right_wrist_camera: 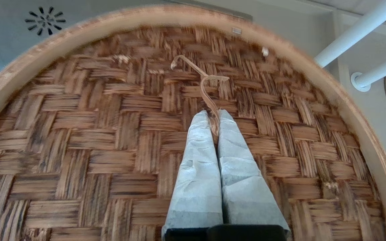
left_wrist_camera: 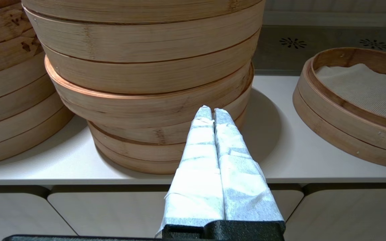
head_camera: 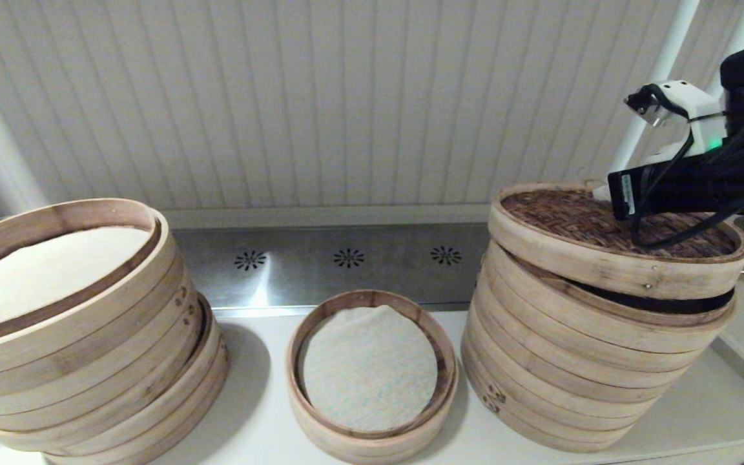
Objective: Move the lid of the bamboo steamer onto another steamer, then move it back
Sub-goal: Put the steamer
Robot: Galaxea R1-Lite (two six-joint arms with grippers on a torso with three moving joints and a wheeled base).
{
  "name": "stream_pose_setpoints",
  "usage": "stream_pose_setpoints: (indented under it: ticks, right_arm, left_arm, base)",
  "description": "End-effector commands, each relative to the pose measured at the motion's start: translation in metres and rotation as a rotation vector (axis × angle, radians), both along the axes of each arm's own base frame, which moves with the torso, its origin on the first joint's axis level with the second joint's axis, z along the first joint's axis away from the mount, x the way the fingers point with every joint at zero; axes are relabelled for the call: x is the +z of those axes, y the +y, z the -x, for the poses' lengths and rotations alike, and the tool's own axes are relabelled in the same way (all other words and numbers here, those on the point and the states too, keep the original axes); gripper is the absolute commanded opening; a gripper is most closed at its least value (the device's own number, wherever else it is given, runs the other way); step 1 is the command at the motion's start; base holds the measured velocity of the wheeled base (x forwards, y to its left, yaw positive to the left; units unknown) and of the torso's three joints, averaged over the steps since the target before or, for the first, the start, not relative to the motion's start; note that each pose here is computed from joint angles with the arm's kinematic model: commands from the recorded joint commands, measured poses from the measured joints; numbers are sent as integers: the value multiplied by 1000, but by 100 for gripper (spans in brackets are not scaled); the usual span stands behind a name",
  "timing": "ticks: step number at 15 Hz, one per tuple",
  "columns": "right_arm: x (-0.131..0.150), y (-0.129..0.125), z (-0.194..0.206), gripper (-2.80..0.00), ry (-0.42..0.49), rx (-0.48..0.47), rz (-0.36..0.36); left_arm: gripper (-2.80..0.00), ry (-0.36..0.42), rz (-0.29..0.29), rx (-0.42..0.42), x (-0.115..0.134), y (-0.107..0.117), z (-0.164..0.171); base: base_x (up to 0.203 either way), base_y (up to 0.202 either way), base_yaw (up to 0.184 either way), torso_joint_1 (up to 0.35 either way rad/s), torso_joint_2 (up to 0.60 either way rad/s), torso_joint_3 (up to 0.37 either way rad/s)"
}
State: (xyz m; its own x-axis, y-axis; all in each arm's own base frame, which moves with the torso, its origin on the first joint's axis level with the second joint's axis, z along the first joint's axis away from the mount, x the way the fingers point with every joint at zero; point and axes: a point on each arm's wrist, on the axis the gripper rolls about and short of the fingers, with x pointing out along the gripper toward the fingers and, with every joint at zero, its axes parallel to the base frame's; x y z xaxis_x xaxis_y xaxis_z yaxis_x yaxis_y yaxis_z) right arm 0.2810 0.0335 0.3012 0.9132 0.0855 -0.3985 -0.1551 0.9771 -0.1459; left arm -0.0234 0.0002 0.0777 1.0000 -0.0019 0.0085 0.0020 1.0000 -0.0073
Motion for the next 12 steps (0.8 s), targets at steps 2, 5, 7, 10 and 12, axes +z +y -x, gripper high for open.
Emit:
stream_pose_setpoints:
  ticks: [2, 5, 7, 10, 12]
  right_arm:
    - [-5, -6, -2, -280, 17, -17, 8]
    - [-5, -6, 0, -280, 16, -12, 19]
    - [-4, -7, 1, -280, 10, -13, 18]
    - [1, -7, 4, -280, -8, -15, 15]
    - [2, -7, 4, -280, -15, -13, 12]
  left_arm:
    - [-280, -1, 0, 0, 0, 0, 0]
    - [-280, -1, 0, 0, 0, 0, 0]
    - [-280, -1, 0, 0, 0, 0, 0]
    - [-280, -1, 0, 0, 0, 0, 0]
    - [-280, -1, 0, 0, 0, 0, 0]
  base:
    - [0, 0, 0, 0, 0, 0]
    - [0, 0, 0, 0, 0, 0]
    - [0, 0, 0, 0, 0, 0]
    - [0, 0, 0, 0, 0, 0]
    - [0, 0, 0, 0, 0, 0]
